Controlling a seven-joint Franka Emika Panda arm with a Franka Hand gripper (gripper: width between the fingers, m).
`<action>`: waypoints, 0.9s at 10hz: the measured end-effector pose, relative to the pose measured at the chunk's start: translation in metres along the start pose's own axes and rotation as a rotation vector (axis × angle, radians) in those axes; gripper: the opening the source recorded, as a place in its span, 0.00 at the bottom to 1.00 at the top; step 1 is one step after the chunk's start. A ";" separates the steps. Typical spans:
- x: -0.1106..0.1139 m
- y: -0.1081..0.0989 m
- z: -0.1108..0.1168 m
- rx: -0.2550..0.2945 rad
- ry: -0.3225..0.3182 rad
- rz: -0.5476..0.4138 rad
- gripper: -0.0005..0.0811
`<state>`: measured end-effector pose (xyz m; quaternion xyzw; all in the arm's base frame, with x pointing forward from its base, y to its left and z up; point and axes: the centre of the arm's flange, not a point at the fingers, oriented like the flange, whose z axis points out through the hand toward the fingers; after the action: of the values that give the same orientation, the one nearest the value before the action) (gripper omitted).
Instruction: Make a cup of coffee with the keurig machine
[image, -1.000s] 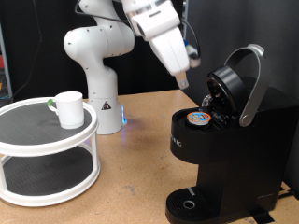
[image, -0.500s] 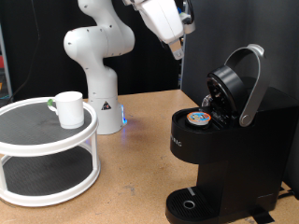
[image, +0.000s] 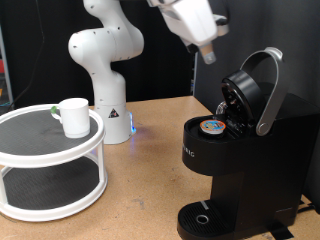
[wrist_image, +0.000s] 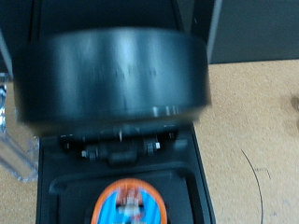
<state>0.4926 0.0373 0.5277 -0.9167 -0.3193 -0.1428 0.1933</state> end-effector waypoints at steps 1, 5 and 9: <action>0.010 -0.011 0.005 -0.001 -0.002 -0.015 0.99; 0.041 -0.056 0.021 -0.022 0.008 -0.039 0.99; 0.059 -0.085 0.040 -0.031 -0.018 -0.019 0.99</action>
<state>0.4882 0.1474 0.5373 -0.9176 -0.3277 -0.1415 0.1749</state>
